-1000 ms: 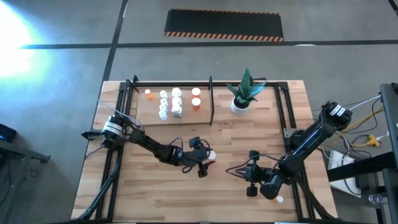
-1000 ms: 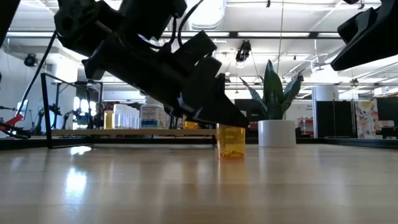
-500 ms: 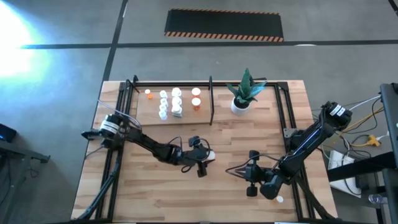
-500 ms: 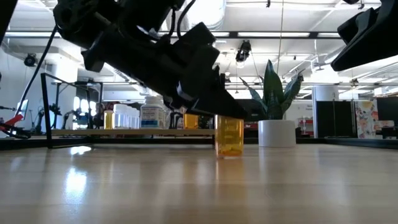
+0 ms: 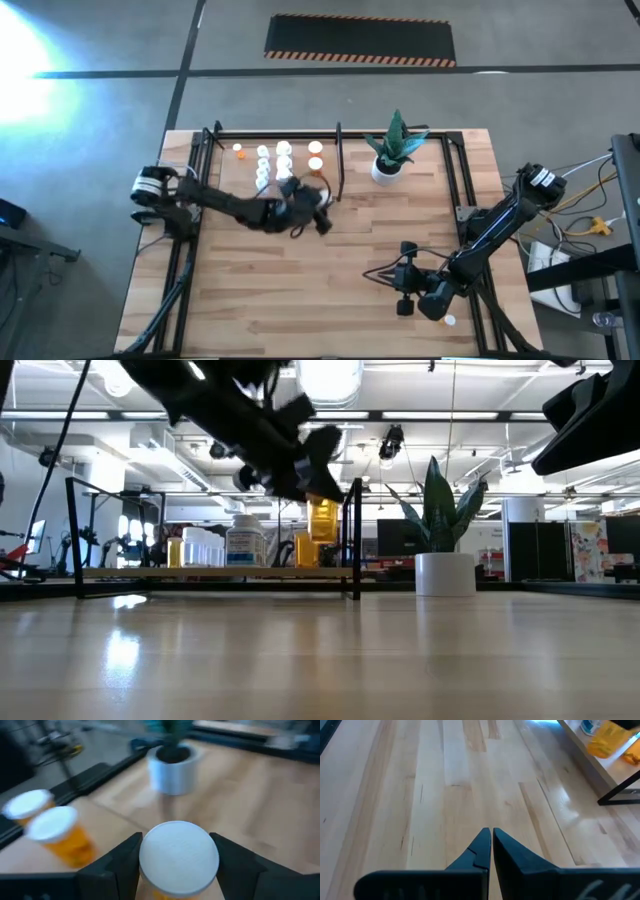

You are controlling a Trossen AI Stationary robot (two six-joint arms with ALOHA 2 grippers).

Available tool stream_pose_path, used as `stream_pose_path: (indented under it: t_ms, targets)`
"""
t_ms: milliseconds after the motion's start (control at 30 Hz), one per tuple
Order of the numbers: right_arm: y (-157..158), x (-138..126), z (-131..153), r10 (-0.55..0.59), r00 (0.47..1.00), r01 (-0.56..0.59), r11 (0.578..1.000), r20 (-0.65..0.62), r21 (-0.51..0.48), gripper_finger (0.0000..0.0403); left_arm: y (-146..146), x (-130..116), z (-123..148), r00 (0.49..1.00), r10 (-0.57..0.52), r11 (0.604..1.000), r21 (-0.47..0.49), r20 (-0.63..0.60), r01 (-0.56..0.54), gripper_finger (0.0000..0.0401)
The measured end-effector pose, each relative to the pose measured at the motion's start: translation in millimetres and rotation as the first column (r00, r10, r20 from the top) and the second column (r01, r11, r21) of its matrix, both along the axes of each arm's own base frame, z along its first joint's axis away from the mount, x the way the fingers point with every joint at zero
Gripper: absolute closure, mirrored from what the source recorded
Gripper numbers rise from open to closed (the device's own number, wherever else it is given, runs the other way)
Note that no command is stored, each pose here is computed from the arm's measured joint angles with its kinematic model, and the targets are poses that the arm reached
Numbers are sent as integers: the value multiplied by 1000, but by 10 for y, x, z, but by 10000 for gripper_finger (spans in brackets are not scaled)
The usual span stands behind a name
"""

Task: Pick and place medicine bottles onto shelf by color
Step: Put the small orange medicine container on the shelf

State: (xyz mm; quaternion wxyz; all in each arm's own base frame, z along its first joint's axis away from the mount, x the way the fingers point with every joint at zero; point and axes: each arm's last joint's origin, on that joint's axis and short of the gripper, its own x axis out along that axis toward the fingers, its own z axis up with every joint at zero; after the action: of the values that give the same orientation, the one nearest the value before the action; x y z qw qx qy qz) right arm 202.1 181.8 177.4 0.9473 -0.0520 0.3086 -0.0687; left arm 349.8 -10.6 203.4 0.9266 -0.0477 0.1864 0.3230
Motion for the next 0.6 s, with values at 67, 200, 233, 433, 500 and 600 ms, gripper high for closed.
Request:
stream_pose_path:
  t_ms: [67,200,233,433,500,600]
  targets:
    - [0,0,0,0,1000,0,1000,0,0,394,172,11,-28,999,51,999,0,-6,-51,209]
    - [0,0,0,0,1000,0,1000,0,0,394,409,-18,-90,991,129,991,-19,-16,-130,209]
    - [-1,-1,-1,0,1000,0,1000,-1,-1,394,451,-19,-86,990,142,990,-21,-9,-143,209]
    - [-1,-1,-1,0,1000,0,1000,-1,-1,394,593,-41,-118,982,190,981,-34,-7,-190,209]
    - [-1,-1,-1,0,1000,0,1000,-2,-1,394,606,-43,-158,981,194,980,-32,-23,-194,208]
    - [-1,-1,-1,0,1000,0,1000,-2,-2,394,607,-33,-208,980,193,981,-28,-41,-194,199]
